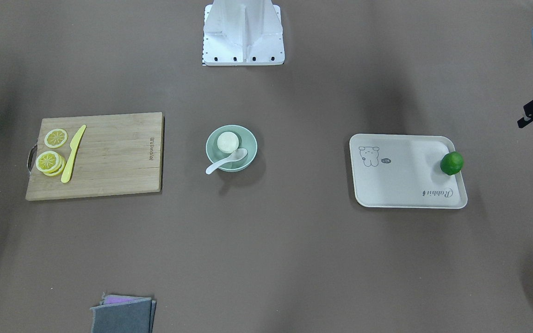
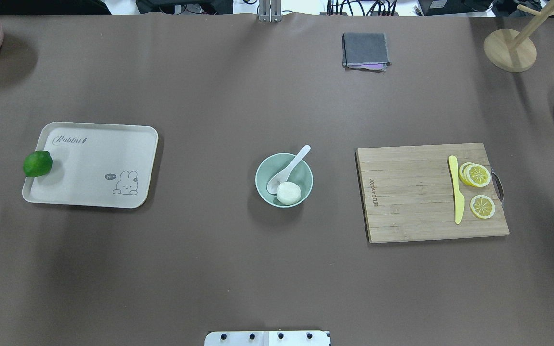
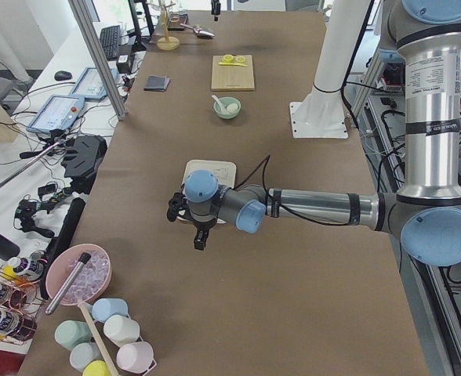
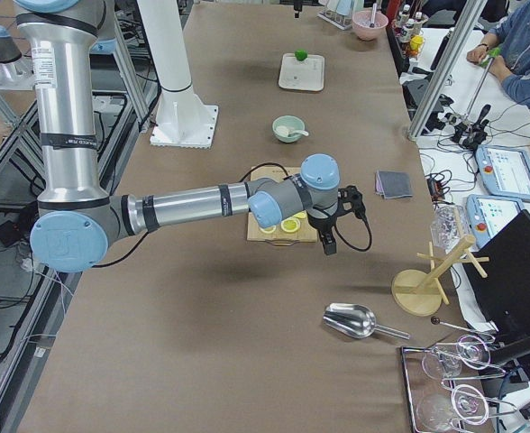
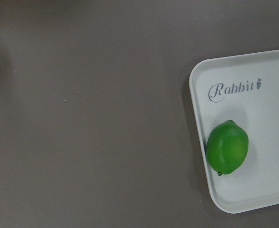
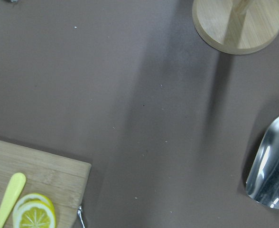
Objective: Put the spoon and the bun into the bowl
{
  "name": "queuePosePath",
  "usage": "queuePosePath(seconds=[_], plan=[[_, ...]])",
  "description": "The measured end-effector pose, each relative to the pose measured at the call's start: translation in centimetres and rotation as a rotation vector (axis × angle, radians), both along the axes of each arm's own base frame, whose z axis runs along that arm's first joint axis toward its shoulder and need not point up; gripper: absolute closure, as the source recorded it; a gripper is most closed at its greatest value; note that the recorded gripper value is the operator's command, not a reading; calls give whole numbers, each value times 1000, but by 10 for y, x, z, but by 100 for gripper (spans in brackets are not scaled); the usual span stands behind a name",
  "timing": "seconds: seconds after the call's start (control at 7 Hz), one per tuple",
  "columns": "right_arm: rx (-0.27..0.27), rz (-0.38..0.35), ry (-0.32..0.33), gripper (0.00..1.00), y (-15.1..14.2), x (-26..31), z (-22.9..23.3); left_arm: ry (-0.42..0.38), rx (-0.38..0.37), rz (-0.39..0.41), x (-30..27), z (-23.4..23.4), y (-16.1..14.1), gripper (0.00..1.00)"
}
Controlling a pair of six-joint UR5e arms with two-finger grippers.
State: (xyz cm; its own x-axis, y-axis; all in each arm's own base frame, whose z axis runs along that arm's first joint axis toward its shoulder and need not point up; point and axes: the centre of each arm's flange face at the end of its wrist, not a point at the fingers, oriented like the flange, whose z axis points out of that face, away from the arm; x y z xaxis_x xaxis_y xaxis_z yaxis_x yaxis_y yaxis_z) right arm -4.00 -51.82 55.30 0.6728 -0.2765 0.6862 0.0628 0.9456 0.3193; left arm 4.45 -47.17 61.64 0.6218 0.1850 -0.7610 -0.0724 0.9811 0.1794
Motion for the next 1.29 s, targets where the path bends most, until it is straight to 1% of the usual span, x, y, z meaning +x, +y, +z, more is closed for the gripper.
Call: queuePosePath(seconds=[0.29, 0.43, 0.57, 0.86, 1.0, 1.29], plan=[[3, -28, 0, 0, 3, 30, 37, 0, -18, -11, -3, -3, -2, 2], [3, -34, 3, 0, 4, 42, 52, -5, -50, -28, -10, -6, -6, 2], [-1, -35, 6, 0, 6, 49, 62, -6, -76, -44, -18, -10, -11, 2], [-9, -36, 8, 0, 9, 52, 72, 7, -93, -51, -24, -14, -12, 2], [-12, -36, 8, 0, 8, 52, 73, 12, -89, -56, -28, -18, -8, 2], [-16, -30, 9, 0, 5, 52, 71, 16, -85, -71, -39, -22, 14, 2]])
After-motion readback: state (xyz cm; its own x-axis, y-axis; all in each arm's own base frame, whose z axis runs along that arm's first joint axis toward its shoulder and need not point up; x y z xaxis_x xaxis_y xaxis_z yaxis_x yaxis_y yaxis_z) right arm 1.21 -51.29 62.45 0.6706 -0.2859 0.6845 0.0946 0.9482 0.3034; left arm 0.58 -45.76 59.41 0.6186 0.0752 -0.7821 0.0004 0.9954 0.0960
